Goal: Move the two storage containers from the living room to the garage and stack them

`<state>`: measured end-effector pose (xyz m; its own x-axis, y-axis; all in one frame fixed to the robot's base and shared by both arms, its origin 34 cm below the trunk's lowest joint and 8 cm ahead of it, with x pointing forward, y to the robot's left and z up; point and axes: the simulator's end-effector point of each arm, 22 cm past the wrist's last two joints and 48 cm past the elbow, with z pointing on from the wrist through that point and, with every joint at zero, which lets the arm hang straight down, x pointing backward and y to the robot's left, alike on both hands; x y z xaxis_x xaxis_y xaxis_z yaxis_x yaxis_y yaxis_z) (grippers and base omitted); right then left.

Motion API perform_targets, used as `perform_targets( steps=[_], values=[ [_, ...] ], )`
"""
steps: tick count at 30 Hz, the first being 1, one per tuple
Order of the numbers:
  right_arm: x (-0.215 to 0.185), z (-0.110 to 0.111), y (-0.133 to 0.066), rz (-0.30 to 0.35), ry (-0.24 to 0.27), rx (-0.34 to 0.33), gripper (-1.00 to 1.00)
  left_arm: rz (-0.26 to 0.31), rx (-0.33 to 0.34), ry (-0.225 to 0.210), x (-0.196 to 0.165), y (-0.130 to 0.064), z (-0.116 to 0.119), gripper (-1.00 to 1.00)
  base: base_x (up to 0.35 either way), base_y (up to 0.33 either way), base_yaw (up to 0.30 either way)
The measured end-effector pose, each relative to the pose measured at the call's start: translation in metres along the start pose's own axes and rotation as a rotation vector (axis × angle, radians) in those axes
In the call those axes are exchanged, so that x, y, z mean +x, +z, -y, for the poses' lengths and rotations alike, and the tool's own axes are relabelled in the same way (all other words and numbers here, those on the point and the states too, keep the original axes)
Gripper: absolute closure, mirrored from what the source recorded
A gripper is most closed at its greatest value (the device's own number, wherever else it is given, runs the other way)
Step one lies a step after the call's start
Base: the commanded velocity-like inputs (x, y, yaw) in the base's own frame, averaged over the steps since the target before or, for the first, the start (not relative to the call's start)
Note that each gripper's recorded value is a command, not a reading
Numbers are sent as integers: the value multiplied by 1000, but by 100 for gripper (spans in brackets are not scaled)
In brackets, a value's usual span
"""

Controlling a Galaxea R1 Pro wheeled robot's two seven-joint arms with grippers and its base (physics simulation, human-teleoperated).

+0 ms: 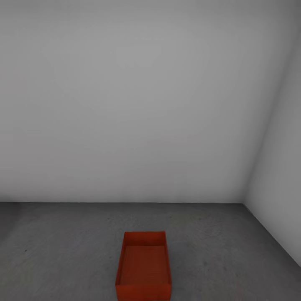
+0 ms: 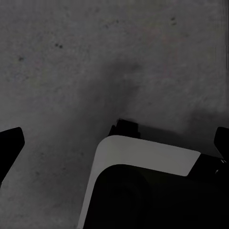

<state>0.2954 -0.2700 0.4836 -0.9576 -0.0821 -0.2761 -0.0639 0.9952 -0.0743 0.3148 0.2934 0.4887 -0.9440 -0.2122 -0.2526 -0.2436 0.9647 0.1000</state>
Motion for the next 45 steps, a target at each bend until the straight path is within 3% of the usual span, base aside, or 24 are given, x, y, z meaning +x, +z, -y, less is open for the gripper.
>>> perform_targets(
  steps=[25, 45],
  values=[
    [22, 4, -3, -43, 15, 14, -100, 9, 7, -2, -3, -1, 4, -100, 0, 0, -276],
    [20, -1, -3, -33, 13, 1, -100, 23, 6, 17, -9, -1, 1, -100, 0, 0, -291]
  ],
)
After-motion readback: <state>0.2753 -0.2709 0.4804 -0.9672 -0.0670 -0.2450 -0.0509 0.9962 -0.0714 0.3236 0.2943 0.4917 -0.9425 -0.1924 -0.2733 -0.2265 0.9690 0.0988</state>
